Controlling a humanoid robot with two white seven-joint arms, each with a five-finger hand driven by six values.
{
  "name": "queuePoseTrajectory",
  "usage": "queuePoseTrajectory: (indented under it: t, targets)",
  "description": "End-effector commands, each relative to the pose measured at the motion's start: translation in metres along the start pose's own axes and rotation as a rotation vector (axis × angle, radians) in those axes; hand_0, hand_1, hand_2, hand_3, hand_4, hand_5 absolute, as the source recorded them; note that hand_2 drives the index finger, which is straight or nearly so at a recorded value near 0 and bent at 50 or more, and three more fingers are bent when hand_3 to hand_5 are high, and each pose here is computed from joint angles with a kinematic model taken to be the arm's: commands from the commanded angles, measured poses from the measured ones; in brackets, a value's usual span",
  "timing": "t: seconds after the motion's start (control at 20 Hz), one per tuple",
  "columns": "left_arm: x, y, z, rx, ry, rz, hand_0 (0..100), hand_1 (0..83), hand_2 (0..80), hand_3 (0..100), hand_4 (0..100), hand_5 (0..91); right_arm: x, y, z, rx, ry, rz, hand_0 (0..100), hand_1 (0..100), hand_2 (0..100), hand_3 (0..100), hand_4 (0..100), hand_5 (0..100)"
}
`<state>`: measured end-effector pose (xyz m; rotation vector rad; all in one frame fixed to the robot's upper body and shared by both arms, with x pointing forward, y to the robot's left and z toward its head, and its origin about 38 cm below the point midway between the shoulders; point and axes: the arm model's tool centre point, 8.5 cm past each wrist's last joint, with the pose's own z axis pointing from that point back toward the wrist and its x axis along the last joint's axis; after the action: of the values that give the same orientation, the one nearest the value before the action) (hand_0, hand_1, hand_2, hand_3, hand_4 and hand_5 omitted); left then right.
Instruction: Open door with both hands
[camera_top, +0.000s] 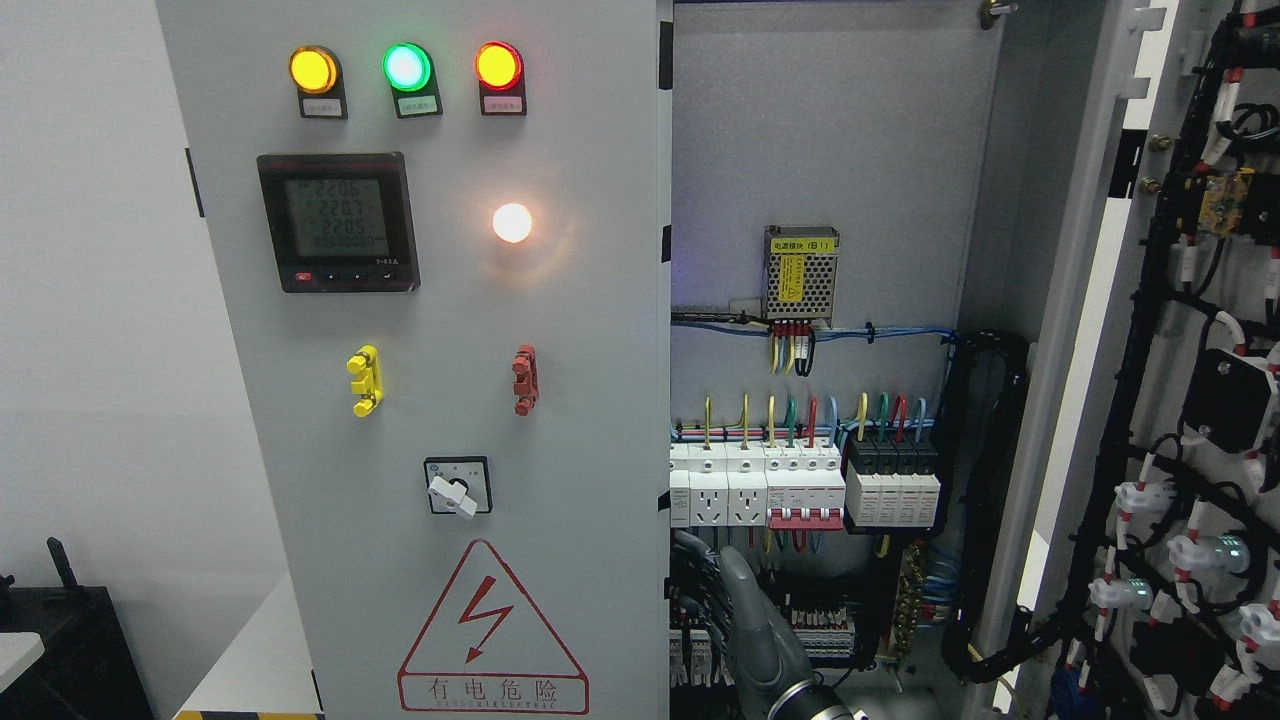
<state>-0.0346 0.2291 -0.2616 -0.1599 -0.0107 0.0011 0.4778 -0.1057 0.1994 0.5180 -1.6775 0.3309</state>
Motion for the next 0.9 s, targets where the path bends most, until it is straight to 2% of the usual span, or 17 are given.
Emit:
queuePoseTrajectory:
  t: [0.0, 0.85]
  targets:
    - [0.0059, 0.0005, -0.0005, 0.003, -0.024, 0.036, 0, 0.0, 0.0, 0, 4, 0.0, -0.0001, 0.0012, 0.0000, 0.026, 0.005, 0.003, 0, 0, 0, 0, 0, 0]
    - [0.0059, 0.0005, -0.0005, 0.003, -0.024, 0.036, 0, 0.0, 0.0, 0, 4, 0.0, 0.0045, 0.0002, -0.0020, 0.093, 0.026, -0.057, 0, 0, 0, 0, 0, 0]
